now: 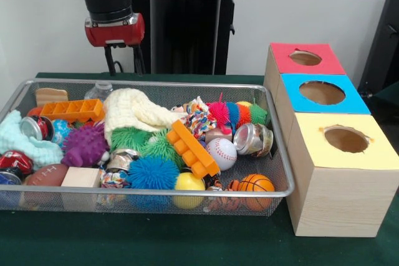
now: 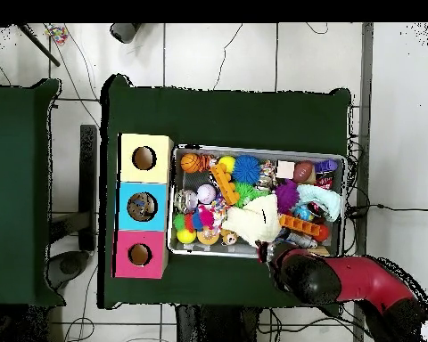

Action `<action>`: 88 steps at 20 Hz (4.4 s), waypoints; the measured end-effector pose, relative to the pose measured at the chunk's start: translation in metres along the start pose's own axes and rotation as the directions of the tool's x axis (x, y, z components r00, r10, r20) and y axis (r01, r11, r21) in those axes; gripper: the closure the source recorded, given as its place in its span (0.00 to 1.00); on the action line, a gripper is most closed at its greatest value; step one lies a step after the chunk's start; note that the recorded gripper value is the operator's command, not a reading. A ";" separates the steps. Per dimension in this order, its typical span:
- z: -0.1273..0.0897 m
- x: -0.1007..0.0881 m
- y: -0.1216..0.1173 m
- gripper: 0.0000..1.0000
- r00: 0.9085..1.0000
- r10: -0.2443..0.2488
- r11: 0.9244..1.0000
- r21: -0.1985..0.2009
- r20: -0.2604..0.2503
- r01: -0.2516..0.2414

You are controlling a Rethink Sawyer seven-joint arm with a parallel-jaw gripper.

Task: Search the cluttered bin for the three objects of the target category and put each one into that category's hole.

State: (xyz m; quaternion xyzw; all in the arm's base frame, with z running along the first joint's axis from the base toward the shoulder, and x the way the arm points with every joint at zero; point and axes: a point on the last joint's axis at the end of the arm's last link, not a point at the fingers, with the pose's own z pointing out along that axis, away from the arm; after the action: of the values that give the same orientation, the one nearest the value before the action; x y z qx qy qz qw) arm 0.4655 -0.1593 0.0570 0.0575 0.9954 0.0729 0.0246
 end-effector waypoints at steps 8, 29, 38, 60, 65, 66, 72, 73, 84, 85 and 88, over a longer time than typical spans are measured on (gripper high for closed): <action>0.005 0.003 0.002 0.00 1.000 0.003 1.000 -0.015 -0.010 -0.004; 0.006 0.015 -0.031 0.00 0.998 0.065 0.998 -0.021 -0.018 -0.065; 0.027 0.016 -0.013 0.00 0.999 -0.030 0.999 -0.014 -0.032 0.029; 0.026 0.003 -0.020 0.00 1.000 -0.025 1.000 -0.006 -0.011 0.025; 0.023 0.007 -0.038 0.00 1.000 0.010 1.000 -0.003 -0.009 -0.010; 0.024 0.007 -0.038 0.00 1.000 0.009 1.000 -0.003 -0.008 -0.009; 0.046 0.009 -0.035 0.00 0.999 -0.033 0.999 -0.004 -0.017 0.033; 0.049 0.009 -0.034 0.00 0.999 -0.039 0.999 -0.005 -0.019 0.039; 0.103 0.021 -0.017 0.00 0.991 -0.137 0.990 -0.028 -0.014 0.136; 0.104 0.022 -0.016 0.00 0.990 -0.137 0.990 -0.031 -0.013 0.137; 0.102 0.023 -0.017 0.00 0.991 -0.137 0.990 -0.030 -0.002 0.137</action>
State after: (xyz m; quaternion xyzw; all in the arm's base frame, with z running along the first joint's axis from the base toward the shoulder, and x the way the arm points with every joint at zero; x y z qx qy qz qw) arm 0.4470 -0.1592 -0.0471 -0.0117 0.9958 0.0858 0.0284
